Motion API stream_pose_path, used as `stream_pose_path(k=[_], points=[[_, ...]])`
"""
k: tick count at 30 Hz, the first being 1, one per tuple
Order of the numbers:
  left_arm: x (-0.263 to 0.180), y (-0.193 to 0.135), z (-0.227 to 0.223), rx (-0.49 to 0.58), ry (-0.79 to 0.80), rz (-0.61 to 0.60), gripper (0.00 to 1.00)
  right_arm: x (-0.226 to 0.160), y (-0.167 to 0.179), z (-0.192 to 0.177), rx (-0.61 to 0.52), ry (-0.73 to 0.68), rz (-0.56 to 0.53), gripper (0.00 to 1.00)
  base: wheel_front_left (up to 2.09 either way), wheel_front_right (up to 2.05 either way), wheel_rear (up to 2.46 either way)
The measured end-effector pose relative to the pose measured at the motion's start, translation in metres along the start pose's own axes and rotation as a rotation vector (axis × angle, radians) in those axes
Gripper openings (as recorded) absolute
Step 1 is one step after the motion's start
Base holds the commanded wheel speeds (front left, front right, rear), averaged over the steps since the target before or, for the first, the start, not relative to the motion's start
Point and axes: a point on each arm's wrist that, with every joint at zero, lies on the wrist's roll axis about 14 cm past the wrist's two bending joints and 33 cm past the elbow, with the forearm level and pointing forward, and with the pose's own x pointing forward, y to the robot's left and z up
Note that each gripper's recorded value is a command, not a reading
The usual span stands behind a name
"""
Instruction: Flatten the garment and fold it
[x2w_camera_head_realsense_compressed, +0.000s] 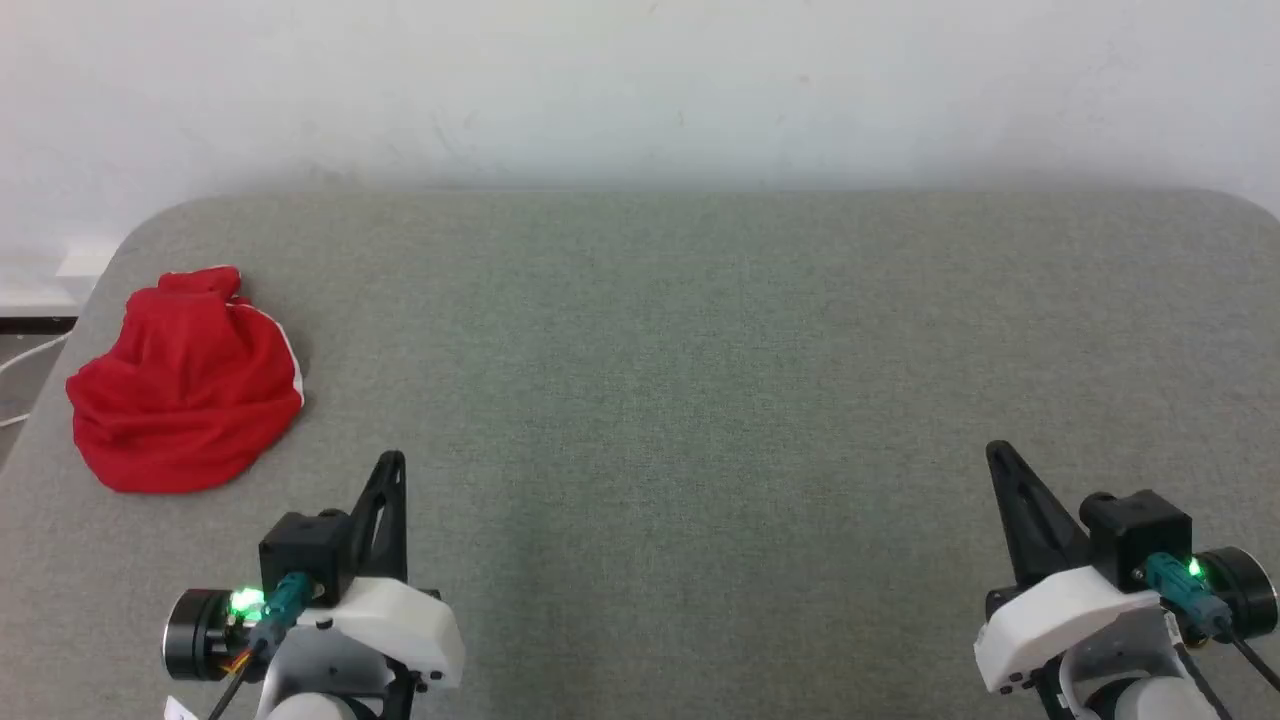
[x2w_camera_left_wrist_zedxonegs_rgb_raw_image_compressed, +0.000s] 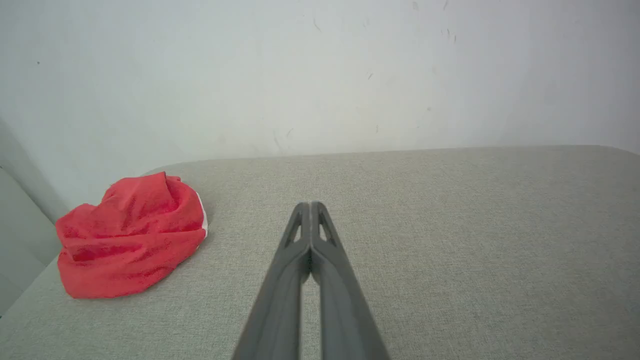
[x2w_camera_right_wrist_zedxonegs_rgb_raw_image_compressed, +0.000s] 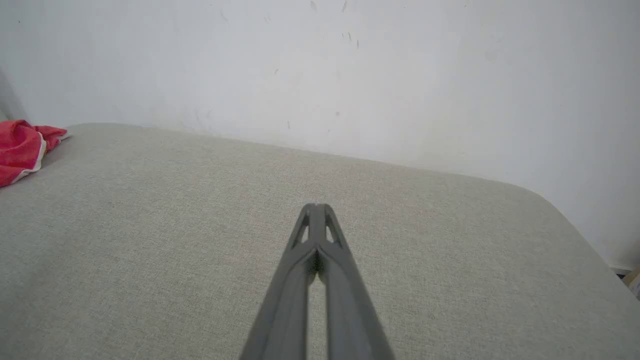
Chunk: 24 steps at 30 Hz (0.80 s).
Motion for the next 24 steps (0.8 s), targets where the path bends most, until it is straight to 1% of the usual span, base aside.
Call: stream_pose_path(k=[17,18,20,21,22,24], points=[[0.0,0.0,0.0,0.0,0.0,0.0,0.0,0.0,0.0,0.0,0.0,0.0,0.0,0.0,0.0,0.0,0.0],[0.0,-0.0002,-0.0001,0.0,0.0,-0.001,1.0,-0.0001,0.0,-0.0001,0.0,0.0,0.0,1.0,0.0,0.0,0.0],[0.0,-0.0006,-0.0001,0.0,0.0,-0.002,1.0,-0.0003,-0.0001,-0.001,0.0,0.003,0.0,1.0,0.0,0.0,0.0],[0.0,-0.0006,-0.0002,0.0,0.001,-0.002,0.0,-0.0003,-0.0001,-0.001,0.0,0.003,0.0,0.0,0.0,0.0,0.0],[0.0,-0.0007,-0.0003,0.0,0.001,-0.002,1.0,-0.0003,-0.0001,-0.0011,0.0,0.003,0.0,1.0,0.0,0.0,0.0],[-0.0001,-0.0013,-0.0009,0.0,0.003,-0.004,1.0,-0.0002,-0.0001,-0.0012,0.0,0.003,0.0,1.0,0.0,0.0,0.0]])
